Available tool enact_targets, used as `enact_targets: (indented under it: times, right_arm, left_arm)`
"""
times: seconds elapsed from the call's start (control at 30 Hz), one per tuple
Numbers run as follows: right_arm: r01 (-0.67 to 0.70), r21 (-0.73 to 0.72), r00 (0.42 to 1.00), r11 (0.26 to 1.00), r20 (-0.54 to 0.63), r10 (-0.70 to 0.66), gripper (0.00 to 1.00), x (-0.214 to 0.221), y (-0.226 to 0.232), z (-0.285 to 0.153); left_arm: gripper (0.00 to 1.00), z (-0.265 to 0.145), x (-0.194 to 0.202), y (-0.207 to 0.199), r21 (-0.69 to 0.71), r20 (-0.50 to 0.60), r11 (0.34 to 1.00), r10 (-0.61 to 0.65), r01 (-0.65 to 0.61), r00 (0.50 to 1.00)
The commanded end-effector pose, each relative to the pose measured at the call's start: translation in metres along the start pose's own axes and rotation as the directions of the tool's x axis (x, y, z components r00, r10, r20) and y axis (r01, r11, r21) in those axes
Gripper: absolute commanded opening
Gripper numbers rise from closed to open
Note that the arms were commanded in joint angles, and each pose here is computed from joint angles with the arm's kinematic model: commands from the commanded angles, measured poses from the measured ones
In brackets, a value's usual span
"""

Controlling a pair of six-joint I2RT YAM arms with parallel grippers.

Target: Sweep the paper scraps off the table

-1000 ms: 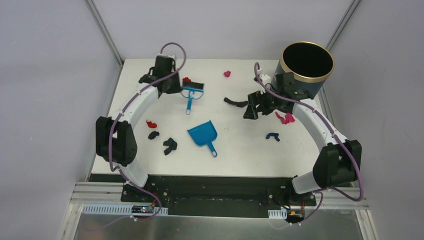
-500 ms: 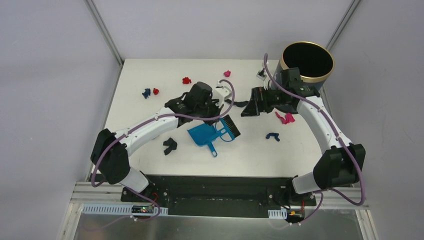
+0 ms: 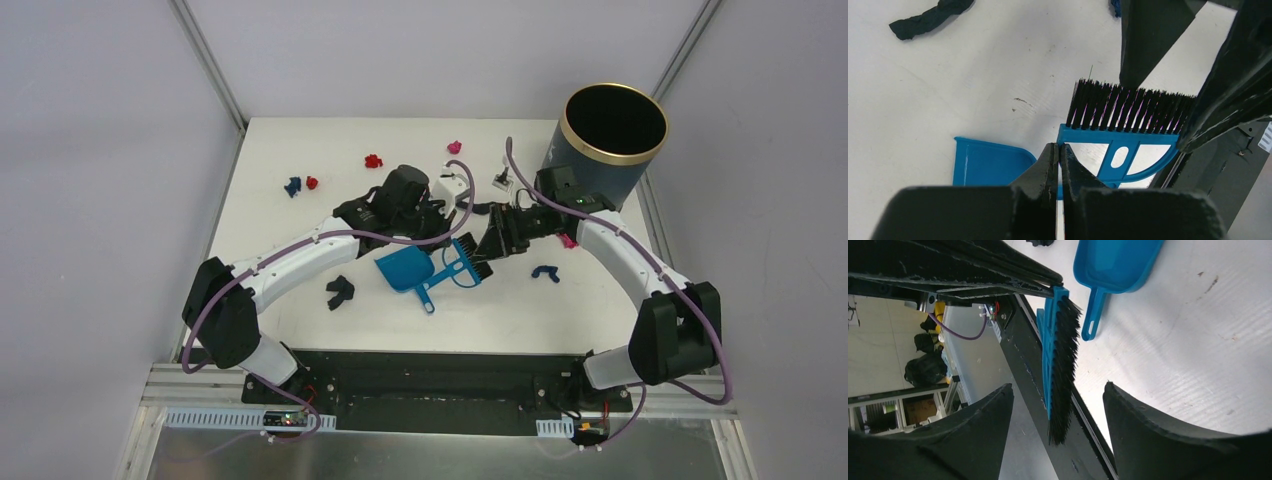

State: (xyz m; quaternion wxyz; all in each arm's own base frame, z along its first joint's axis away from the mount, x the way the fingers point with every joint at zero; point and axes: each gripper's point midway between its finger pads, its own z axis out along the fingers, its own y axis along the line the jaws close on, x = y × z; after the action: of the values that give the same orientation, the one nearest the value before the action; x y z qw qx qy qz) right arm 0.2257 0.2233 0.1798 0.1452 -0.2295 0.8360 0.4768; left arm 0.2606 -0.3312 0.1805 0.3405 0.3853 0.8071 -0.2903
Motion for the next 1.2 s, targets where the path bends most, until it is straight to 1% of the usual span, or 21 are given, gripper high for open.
enact_targets:
  times: [0.0, 0.13, 0.23, 0.27, 0.33, 0.37, 0.43, 0.53, 0.57, 0.63, 0.7, 0.8, 0.9, 1.07, 1.13, 1.17]
  right_arm:
    - [0.059, -0.043, 0.998, 0.997, -0.002, -0.059, 0.66, -0.003, 0.005, 0.011]
    - [0.057, -0.045, 0.998, 0.997, -0.010, -0.058, 0.59, -0.002, 0.002, 0.014]
    - [0.064, -0.048, 0.998, 0.997, -0.009, -0.064, 0.43, -0.001, 0.002, 0.015]
    - [0.067, -0.045, 0.998, 0.997, -0.008, -0.067, 0.39, -0.001, 0.002, 0.015]
    - [0.071, -0.039, 0.997, 0.997, -0.006, -0.072, 0.35, 0.000, 0.001, 0.014]
    - [0.076, -0.038, 0.997, 0.996, -0.006, -0.076, 0.31, 0.001, 0.001, 0.014]
    - [0.082, -0.036, 0.997, 0.996, -0.005, -0.082, 0.20, 0.001, 0.000, 0.014]
    - [0.099, -0.026, 0.995, 0.995, -0.010, -0.099, 0.00, 0.002, -0.001, 0.013]
    - [0.114, -0.026, 0.993, 0.993, -0.015, -0.115, 0.00, 0.004, 0.000, 0.012]
    - [0.129, -0.030, 0.991, 0.991, -0.019, -0.130, 0.00, 0.006, 0.001, 0.010]
    - [0.140, -0.054, 0.990, 0.989, -0.016, -0.141, 0.00, 0.008, 0.007, 0.007]
    - [0.146, -0.108, 0.989, 0.983, 0.003, -0.146, 0.00, 0.007, 0.020, 0.002]
    - [0.152, -0.135, 0.988, 0.979, 0.028, -0.149, 0.00, 0.000, 0.031, -0.007]
    - [0.149, -0.172, 0.987, 0.974, 0.086, -0.136, 0.00, -0.017, 0.047, -0.027]
    - [0.135, -0.192, 0.985, 0.972, 0.133, -0.111, 0.00, -0.029, 0.051, -0.038]
    - [0.106, -0.208, 0.983, 0.972, 0.172, -0.071, 0.00, -0.039, 0.050, -0.047]
  left_arm:
    - [0.00, -0.004, -0.022, -0.013, 0.046, 0.084, 0.999, -0.007, 0.003, 0.996]
    - [0.00, -0.004, -0.024, -0.017, 0.070, 0.094, 0.997, -0.023, 0.016, 0.995]
    - [0.00, -0.003, -0.024, -0.019, 0.079, 0.096, 0.997, -0.027, 0.020, 0.995]
    - [0.00, -0.003, -0.025, -0.019, 0.080, 0.098, 0.997, -0.027, 0.019, 0.995]
    - [0.00, -0.003, -0.024, -0.019, 0.080, 0.095, 0.997, -0.029, 0.022, 0.995]
    - [0.00, -0.003, -0.024, -0.019, 0.081, 0.095, 0.996, -0.031, 0.023, 0.995]
    - [0.00, -0.003, -0.025, -0.020, 0.086, 0.098, 0.996, -0.035, 0.026, 0.995]
    - [0.00, -0.003, -0.025, -0.022, 0.094, 0.096, 0.995, -0.037, 0.028, 0.995]
    - [0.02, -0.004, -0.027, -0.023, 0.099, 0.097, 0.994, -0.043, 0.033, 0.994]
    - [0.17, -0.009, -0.031, -0.026, 0.115, 0.107, 0.992, -0.060, 0.047, 0.993]
    - [0.31, -0.015, -0.037, -0.032, 0.165, 0.129, 0.985, -0.080, 0.058, 0.988]
    - [0.42, -0.024, -0.048, -0.043, 0.259, 0.174, 0.962, -0.131, 0.083, 0.976]
    - [0.48, -0.030, -0.056, -0.045, 0.307, 0.208, 0.944, -0.190, 0.121, 0.959]
    - [0.50, -0.035, -0.068, -0.040, 0.380, 0.247, 0.906, -0.295, 0.188, 0.923]
    - [0.50, -0.039, -0.074, -0.041, 0.446, 0.243, 0.865, -0.366, 0.232, 0.898]
    - [0.50, -0.042, -0.079, -0.044, 0.494, 0.250, 0.839, -0.389, 0.229, 0.886]
